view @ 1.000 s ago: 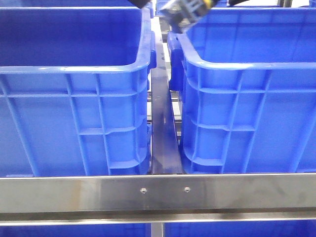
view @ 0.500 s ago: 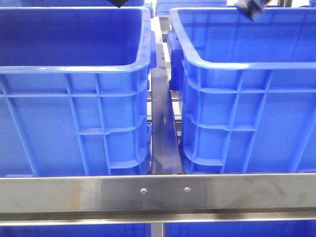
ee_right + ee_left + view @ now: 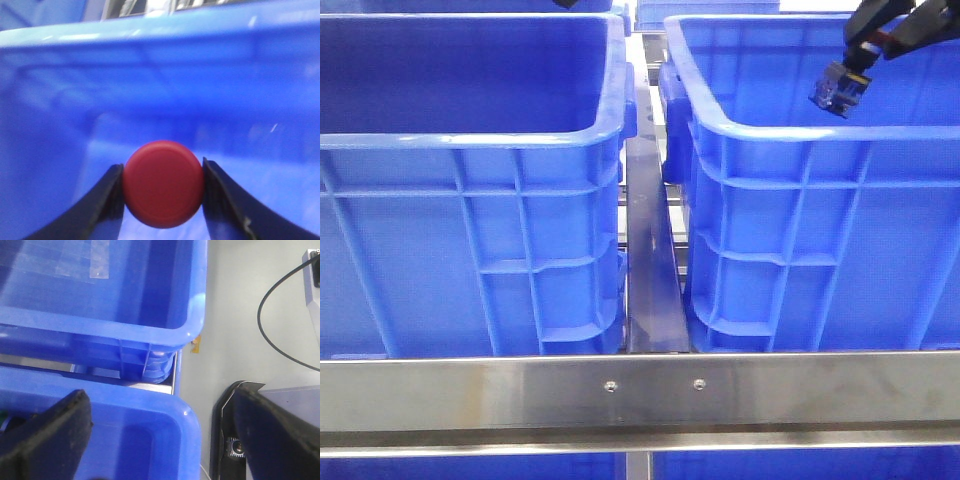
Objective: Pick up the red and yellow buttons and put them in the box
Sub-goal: 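Lower the red button into the empty crate with the right gripper and release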
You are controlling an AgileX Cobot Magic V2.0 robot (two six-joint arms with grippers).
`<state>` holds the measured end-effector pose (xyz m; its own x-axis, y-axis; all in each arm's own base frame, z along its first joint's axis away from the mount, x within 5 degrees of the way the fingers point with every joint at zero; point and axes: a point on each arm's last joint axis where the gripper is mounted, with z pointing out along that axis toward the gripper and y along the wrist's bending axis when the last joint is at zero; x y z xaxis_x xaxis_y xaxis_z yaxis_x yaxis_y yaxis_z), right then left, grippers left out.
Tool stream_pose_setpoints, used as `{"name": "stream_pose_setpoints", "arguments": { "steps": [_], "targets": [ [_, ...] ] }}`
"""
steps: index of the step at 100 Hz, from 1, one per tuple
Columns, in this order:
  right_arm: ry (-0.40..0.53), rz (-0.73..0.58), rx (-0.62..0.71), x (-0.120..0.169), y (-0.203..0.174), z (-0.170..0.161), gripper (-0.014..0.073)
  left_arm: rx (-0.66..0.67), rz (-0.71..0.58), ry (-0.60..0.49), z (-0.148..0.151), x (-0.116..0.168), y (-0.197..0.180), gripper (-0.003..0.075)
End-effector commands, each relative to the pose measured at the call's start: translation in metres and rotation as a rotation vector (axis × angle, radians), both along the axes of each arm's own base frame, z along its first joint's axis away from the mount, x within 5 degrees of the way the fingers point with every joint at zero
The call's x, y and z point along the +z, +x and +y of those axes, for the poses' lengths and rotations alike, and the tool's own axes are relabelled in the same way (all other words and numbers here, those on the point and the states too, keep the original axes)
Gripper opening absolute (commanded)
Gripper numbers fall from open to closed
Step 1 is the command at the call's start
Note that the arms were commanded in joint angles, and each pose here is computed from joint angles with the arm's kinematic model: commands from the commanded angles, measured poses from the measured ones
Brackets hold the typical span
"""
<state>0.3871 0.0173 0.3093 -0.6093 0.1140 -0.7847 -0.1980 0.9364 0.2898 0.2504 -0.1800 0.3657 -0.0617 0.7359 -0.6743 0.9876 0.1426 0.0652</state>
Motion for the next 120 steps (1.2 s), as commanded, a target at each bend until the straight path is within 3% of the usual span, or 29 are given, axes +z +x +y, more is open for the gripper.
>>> {"name": "stream_pose_setpoints", "arguments": {
  "steps": [1,17,51,98,107,120],
  "targets": [
    [-0.050,-0.147,-0.025,0.025,0.007,0.001,0.0179,0.022,-0.049,-0.094,0.001,0.025,-0.008,0.0556],
    [-0.132,-0.195,-0.022,0.011,0.023,0.011,0.0179,0.031,-0.059,-0.100,0.001,0.026,-0.007,0.0556],
    [-0.161,-0.168,-0.055,-0.020,0.041,0.014,0.0179,0.031,-0.059,-0.100,0.001,0.026,-0.007,0.0554],
    [-0.171,-0.149,-0.069,-0.034,0.048,0.012,0.0182,0.031,-0.059,-0.100,0.001,0.026,-0.007,0.0554],
    [-0.170,-0.144,-0.066,-0.035,0.048,0.012,0.0249,0.031,-0.059,-0.100,0.001,0.026,-0.007,0.0554],
    [-0.168,-0.140,-0.061,-0.035,0.048,0.013,0.0524,0.031,-0.059,-0.100,0.001,0.026,-0.007,0.0554]
  ]
}}
